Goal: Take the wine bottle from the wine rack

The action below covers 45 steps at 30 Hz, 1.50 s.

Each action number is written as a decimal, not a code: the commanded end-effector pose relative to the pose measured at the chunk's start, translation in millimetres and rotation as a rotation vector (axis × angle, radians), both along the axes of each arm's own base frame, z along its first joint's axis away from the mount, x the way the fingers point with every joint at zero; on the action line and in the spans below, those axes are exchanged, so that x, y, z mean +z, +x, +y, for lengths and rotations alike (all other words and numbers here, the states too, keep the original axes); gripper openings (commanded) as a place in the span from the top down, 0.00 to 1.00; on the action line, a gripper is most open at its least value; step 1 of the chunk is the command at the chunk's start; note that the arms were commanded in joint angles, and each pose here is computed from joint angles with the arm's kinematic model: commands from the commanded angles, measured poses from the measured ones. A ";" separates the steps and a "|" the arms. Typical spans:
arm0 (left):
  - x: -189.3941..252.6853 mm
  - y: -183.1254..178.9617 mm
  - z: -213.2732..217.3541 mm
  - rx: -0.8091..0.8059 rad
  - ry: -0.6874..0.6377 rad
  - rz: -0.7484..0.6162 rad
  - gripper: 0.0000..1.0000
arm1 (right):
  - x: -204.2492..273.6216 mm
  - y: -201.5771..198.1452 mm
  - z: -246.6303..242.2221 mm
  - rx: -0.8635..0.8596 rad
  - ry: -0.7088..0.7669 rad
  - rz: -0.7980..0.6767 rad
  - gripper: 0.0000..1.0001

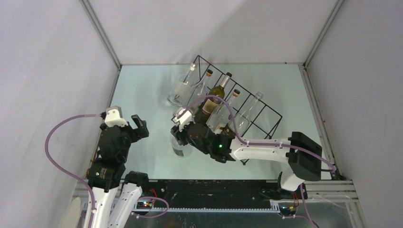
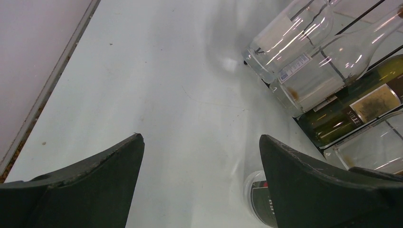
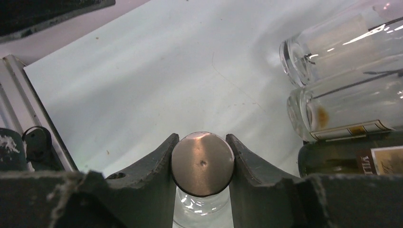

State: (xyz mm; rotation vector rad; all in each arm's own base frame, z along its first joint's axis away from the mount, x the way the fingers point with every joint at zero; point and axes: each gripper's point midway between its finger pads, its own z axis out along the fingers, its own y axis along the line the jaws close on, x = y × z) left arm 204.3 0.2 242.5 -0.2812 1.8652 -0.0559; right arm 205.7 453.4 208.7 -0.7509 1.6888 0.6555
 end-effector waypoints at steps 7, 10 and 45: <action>-1.2 2.8 1.2 0.007 0.008 0.006 0.02 | 79.9 17.5 27.2 -0.013 0.258 -0.049 0.46; -1.4 3.1 1.4 0.006 0.009 0.007 0.02 | 83.6 16.7 25.7 -0.010 0.262 -0.052 0.38; 42.0 17.4 -149.1 -0.428 -0.119 -0.055 0.01 | 92.6 -29.6 -269.0 -0.482 0.283 0.220 0.27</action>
